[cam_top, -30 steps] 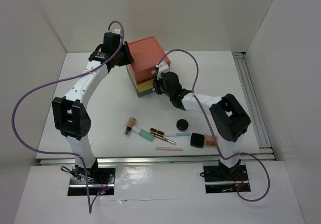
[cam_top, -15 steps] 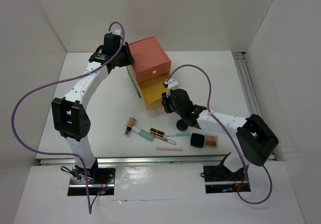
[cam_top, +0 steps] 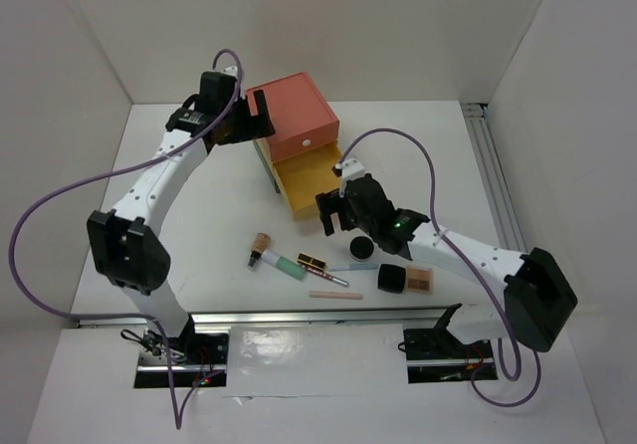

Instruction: Organize the makeup

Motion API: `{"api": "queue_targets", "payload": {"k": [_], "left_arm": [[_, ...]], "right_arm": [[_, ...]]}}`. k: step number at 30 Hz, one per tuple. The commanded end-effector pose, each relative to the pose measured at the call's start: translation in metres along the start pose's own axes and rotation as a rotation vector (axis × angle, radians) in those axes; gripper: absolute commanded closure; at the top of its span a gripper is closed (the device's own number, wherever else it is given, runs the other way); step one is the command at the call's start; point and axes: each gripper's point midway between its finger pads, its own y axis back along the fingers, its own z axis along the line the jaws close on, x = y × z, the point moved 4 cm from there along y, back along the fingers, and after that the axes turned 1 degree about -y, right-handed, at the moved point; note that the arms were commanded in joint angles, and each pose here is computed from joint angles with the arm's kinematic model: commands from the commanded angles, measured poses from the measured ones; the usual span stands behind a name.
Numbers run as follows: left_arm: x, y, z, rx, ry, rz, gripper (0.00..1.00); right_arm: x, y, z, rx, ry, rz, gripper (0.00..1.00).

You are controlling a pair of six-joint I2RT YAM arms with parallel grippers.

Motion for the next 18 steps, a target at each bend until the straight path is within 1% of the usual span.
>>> {"api": "queue_targets", "payload": {"k": [1,3,4,6,7,8,9,10,11,12,13,14,15,16,17,18], "left_arm": [[0.0,0.052,0.002,0.007,-0.013,-0.054,0.0],[0.014,0.063,0.011,-0.032,0.046,-0.054,0.0],[0.034,0.073,0.019,-0.05,0.07,-0.035,0.0],[0.053,0.08,0.027,-0.072,0.151,-0.037,0.0],[0.067,0.083,0.028,-0.069,0.167,-0.026,0.0],[0.093,0.09,0.035,-0.076,0.181,0.004,0.0],[0.103,0.093,0.037,-0.079,0.194,0.0,0.0],[0.126,0.091,0.038,-0.077,0.186,0.039,0.0],[0.133,0.094,0.039,-0.088,0.192,0.035,0.0],[0.138,0.102,0.043,-0.109,0.197,0.016,0.0],[0.151,0.104,0.046,-0.132,0.209,0.046,0.0],[0.168,0.103,0.052,-0.158,0.216,0.083,0.0],[0.175,0.103,0.055,-0.165,0.228,0.092,0.0],[0.191,0.103,0.06,-0.174,0.235,0.126,0.0],[0.197,0.104,0.061,-0.173,0.236,0.136,0.0],[0.203,0.104,0.062,-0.169,0.236,0.15,0.0]], "right_arm": [[0.014,0.024,-0.01,0.052,-0.024,0.06,0.0],[0.021,0.032,-0.014,0.072,-0.061,0.06,0.0],[0.026,0.034,-0.016,0.074,-0.059,0.07,0.0],[0.036,0.038,-0.018,0.079,-0.092,0.08,0.0],[0.036,0.04,-0.018,0.079,-0.102,0.078,0.0],[0.04,0.042,-0.019,0.08,-0.11,0.082,0.0],[0.046,0.042,-0.019,0.087,-0.129,0.098,0.0],[0.053,0.042,-0.018,0.071,-0.127,0.119,0.0],[0.053,0.042,-0.015,0.056,-0.137,0.124,0.0],[0.06,0.042,-0.014,0.031,-0.112,0.145,0.0],[0.066,0.044,-0.001,-0.062,-0.078,0.168,0.0],[0.067,0.045,0.004,-0.095,-0.041,0.174,0.0],[0.069,0.047,0.01,-0.131,0.033,0.177,0.01],[0.073,0.051,0.023,-0.189,0.085,0.184,0.01],[0.075,0.053,0.03,-0.211,0.111,0.185,0.04],[0.078,0.057,0.041,-0.247,0.159,0.194,0.11]]}}
